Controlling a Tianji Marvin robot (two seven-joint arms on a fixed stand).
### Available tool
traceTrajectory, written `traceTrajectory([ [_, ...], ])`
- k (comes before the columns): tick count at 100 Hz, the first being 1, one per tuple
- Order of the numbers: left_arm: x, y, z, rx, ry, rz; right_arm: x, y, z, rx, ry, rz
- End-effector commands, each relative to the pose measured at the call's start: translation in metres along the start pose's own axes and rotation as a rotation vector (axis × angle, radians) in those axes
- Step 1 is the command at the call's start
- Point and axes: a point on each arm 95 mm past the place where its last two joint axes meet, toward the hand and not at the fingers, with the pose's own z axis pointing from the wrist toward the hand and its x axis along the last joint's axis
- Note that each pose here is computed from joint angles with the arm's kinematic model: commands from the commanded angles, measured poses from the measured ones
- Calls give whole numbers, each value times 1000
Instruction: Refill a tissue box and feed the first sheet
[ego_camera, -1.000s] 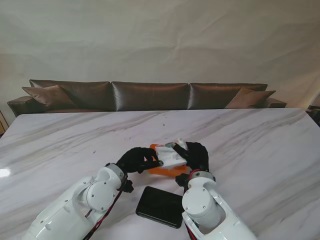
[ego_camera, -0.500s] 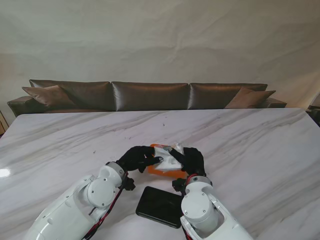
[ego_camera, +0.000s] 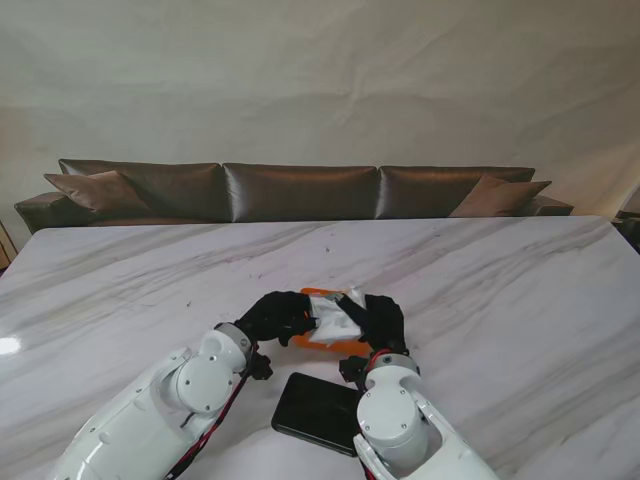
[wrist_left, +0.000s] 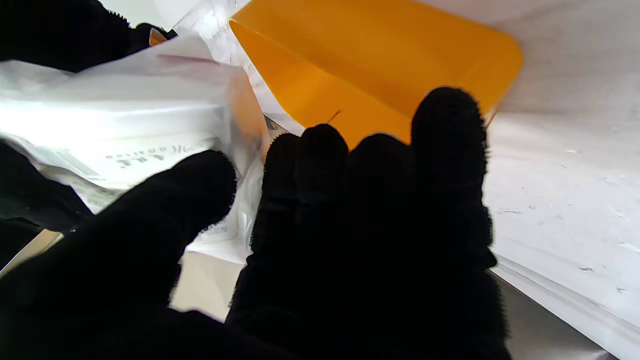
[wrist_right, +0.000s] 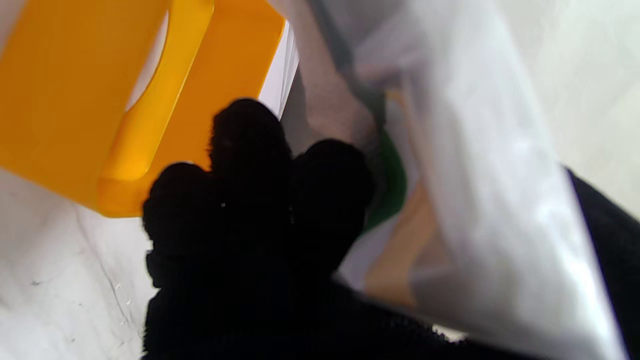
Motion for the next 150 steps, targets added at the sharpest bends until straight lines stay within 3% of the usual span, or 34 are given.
traceTrajectory([
  [1,6,4,3,0,20,-6,-1,-7,-2,21,-11,17],
  [35,6,5,8,85,58,5,-12,-14,0,50,-45,24],
  [71,5,-16,14,153,0,104,-13,-9,13,41,-9,-53],
  [107,4,-27,24,155,-55,95,-13,-2,21,22,-1,-38],
  [132,4,-31,35,132,-102,70,-16,11,23,-41,24,-138],
  [150,3,-35,43,97,-133,73,-23,27,17,-101,51,-267],
])
